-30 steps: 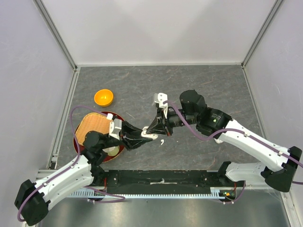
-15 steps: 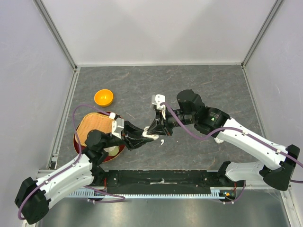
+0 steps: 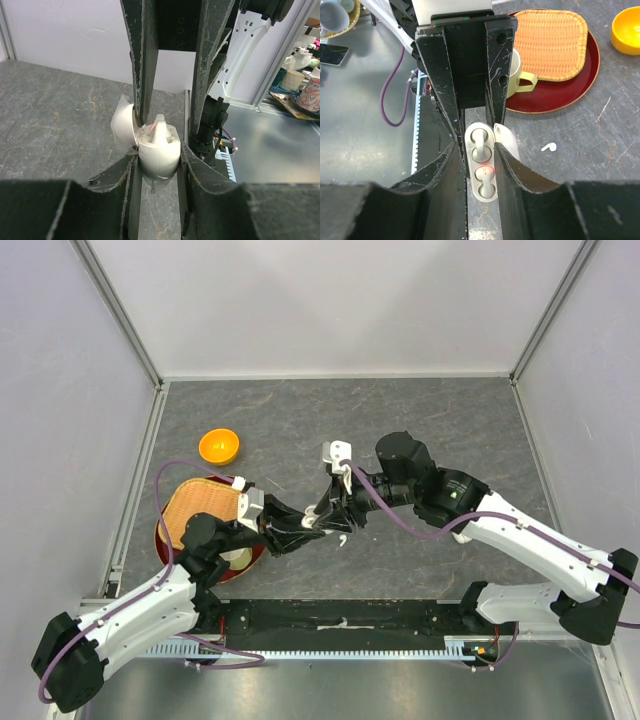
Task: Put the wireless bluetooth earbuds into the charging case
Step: Place the earbud in the charging case.
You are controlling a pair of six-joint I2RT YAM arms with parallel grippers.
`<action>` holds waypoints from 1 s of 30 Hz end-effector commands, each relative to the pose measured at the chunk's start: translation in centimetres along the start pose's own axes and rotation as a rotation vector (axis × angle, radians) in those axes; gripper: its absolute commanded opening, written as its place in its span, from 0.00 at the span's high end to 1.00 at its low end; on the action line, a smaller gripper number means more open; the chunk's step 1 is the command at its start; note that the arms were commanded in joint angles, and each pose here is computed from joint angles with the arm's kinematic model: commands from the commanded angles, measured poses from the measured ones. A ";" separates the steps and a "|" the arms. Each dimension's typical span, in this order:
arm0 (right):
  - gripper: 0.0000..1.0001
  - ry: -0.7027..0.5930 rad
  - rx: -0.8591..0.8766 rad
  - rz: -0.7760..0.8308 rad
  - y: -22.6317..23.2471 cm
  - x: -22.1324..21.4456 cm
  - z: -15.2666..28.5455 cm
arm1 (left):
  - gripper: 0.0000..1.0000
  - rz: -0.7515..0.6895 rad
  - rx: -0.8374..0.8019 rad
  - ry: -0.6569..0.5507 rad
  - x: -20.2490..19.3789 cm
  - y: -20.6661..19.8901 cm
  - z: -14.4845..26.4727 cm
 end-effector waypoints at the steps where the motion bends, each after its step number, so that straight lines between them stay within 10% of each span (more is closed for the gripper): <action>1: 0.56 -0.105 -0.131 0.080 -1.4 3.8 2.1 | 0.98 -0.080 -0.081 -0.066 2.5 -1.8 -0.4; 11: 0.38 -0.252 -0.343 0.079 -2.6 6.5 5.6 | 0.98 -0.091 -0.034 -0.080 2.4 -1.3 0.1; 16: 0.20 -0.302 -0.796 -0.181 -8.1 4.8 9.1 | 0.98 -0.099 -0.015 -0.088 2.5 -1.2 0.3; 30: 0.20 -0.228 -0.598 -0.449 -6.8 1.3 3.3 | 0.98 -0.100 0.003 -0.087 2.7 -1.0 0.4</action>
Point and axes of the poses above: each gripper's point midway between its finger pads, its own z axis back along the fingers, its own y axis along the line the jaws close on, x = y × z, the point moved 2 cm from there along z, back along the fingers, and after that the axes turned 8 degrees about z, right-handed, at the moved point
